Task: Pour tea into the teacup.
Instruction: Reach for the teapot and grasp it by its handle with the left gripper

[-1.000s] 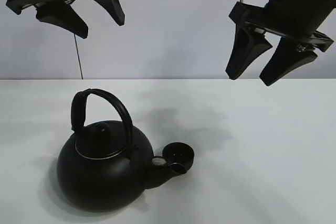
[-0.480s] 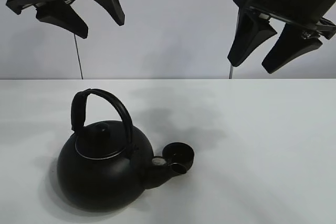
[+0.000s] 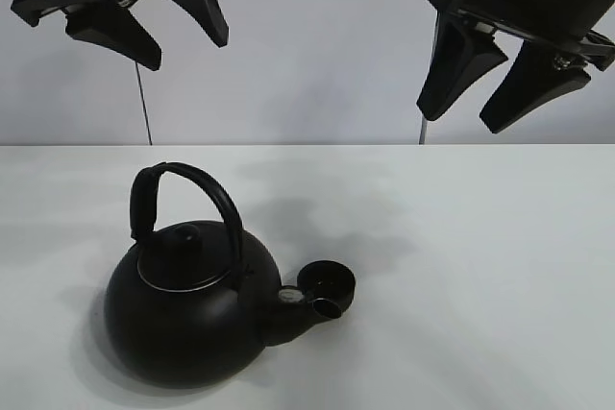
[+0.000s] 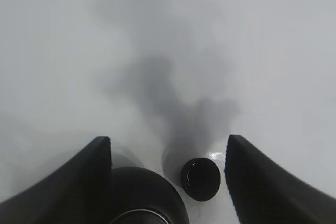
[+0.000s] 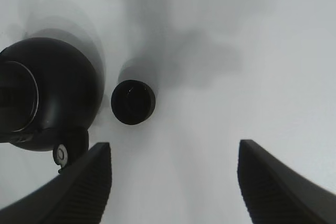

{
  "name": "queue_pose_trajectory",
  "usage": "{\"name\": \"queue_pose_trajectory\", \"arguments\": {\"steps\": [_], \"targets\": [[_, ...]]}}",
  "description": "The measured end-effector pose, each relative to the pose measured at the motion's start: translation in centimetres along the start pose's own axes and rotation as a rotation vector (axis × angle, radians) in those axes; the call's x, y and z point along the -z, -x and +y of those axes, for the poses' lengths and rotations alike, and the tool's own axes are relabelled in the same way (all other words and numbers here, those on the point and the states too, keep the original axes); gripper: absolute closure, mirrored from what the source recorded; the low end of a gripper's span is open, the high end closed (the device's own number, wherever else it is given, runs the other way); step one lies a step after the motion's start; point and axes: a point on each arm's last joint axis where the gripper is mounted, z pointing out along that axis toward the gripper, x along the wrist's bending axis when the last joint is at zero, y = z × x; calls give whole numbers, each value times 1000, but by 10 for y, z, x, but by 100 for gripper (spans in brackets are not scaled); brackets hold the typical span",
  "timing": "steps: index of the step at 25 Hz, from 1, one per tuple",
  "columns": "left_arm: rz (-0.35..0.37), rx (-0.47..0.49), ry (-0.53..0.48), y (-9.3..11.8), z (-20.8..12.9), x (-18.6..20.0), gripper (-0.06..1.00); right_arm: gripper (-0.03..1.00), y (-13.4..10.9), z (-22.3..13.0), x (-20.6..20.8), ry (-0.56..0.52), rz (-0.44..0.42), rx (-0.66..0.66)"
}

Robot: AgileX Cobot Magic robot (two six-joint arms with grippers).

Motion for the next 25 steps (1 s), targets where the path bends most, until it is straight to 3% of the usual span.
{"name": "queue_pose_trajectory", "arguments": {"steps": [25], "targets": [[-7, 0, 29, 1, 3, 0, 49, 50, 0, 0, 0, -2, -3, 1]]}}
